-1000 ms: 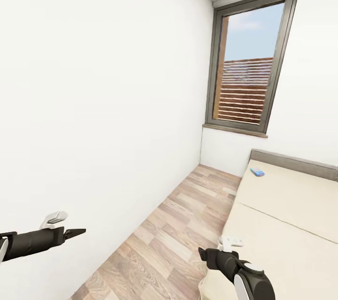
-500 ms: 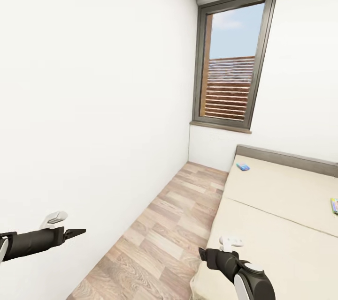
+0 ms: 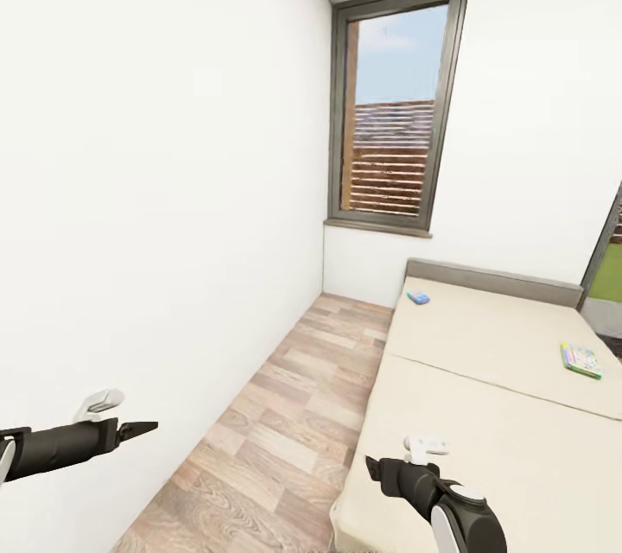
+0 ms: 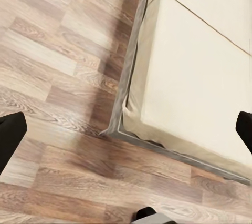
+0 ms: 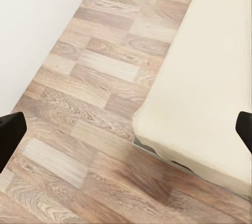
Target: Put all the toys in the child's room - the three board games (two on the bed and one on the table), the two jigsaw puzzles on the table, and the tennis ball on the table - inside the toy box on the table in the child's room.
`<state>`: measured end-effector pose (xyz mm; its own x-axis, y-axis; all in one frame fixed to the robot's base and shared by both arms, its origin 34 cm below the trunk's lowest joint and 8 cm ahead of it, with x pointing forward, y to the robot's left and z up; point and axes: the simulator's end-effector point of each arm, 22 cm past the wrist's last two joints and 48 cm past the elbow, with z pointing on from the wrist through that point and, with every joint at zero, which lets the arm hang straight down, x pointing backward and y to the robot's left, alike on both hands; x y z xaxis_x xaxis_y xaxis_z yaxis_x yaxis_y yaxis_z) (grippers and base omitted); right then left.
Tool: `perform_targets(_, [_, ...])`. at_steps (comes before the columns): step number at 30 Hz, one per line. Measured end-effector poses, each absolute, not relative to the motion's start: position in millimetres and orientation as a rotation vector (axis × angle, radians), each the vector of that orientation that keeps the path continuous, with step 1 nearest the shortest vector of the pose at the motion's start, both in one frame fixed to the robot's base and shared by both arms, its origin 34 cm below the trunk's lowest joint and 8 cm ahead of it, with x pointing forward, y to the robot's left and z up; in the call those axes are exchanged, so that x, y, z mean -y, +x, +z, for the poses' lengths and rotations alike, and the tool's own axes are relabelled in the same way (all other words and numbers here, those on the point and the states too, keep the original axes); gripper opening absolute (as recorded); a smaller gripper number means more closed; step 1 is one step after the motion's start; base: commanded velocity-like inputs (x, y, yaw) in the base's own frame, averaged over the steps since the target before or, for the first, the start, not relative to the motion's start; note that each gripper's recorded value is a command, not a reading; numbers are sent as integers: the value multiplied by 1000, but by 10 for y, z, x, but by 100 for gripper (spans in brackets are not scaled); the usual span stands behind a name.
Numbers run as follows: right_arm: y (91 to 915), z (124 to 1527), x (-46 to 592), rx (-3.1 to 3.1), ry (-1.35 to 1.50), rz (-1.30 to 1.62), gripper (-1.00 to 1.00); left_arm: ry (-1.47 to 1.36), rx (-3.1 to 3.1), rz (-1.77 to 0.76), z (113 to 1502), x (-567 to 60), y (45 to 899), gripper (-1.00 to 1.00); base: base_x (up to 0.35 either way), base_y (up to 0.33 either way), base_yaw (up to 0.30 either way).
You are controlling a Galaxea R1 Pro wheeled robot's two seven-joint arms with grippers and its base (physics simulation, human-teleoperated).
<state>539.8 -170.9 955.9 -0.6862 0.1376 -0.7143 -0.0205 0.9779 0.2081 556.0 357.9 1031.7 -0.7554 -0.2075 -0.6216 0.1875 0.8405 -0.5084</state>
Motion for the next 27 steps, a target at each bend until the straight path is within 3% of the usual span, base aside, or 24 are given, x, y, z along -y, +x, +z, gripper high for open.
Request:
perform_targets(15, [5390,9493,1720,-2330,87,253,100,-20,-2328,-733,10252,-3580,5563,100,14,74,-223])
perform_targets(27, [5385,9467,1726,-2335,89,252,100,-22,-2333,-734,10231,-3580,5563,100,161,119,-258])
